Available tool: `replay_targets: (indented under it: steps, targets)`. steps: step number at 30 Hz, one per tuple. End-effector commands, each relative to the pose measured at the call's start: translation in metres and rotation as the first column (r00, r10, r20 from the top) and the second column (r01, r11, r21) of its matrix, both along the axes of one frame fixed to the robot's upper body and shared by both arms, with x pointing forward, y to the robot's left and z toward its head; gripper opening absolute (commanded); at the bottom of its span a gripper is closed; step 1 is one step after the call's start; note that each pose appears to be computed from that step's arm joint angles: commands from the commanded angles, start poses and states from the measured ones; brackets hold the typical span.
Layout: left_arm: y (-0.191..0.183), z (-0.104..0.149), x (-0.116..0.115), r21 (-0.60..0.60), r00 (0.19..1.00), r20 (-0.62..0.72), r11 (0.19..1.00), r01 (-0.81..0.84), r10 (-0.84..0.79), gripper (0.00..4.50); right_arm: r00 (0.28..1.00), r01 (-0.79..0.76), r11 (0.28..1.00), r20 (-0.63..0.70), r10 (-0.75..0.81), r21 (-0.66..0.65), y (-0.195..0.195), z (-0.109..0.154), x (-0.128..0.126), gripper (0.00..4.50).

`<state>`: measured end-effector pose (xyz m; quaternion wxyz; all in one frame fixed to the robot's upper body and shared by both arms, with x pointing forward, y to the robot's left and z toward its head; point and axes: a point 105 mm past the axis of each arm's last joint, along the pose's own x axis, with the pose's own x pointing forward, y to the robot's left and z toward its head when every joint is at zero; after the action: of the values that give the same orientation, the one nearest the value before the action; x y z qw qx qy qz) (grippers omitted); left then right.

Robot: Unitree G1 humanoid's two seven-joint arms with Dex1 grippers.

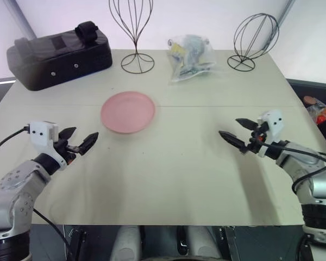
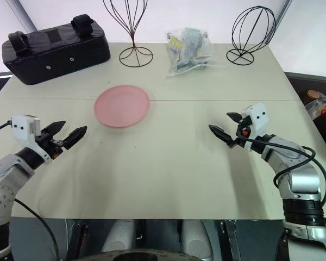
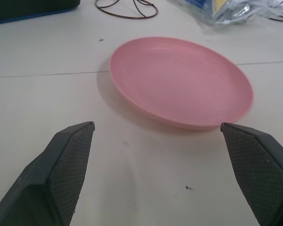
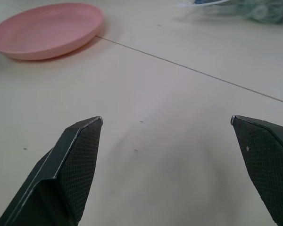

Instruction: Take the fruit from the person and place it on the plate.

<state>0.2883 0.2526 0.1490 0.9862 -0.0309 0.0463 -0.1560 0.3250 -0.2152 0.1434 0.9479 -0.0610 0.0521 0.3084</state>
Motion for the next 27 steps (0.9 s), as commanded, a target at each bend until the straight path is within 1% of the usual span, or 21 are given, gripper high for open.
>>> replay_targets:
  steps: [1,4,10,20,27]
  targets:
    - [-0.002,0.015,-0.003,0.019,0.998,0.056,1.0,0.008,-0.009,4.5,0.999,-0.014,1.0,0.052,0.014,-0.002,0.005,0.013,-0.002,4.45]
    - [0.001,0.016,-0.003,0.008,0.998,0.063,1.0,-0.006,0.005,4.5,0.999,-0.013,1.0,0.052,0.013,-0.001,0.006,0.013,-0.002,4.45]
    - [0.004,0.016,-0.004,0.033,0.998,0.057,0.999,-0.007,0.005,4.5,0.999,-0.013,1.0,0.051,0.013,-0.002,0.006,0.013,-0.002,4.45]
    - [0.007,0.016,-0.017,0.067,0.997,-0.018,0.995,0.074,-0.073,4.5,0.999,-0.025,1.0,0.047,0.026,-0.011,0.007,0.015,0.001,4.45]
    - [0.007,0.02,-0.017,0.063,0.997,-0.01,0.994,0.083,-0.083,4.5,0.998,-0.032,0.999,0.046,0.032,-0.01,0.009,0.014,0.003,4.45]
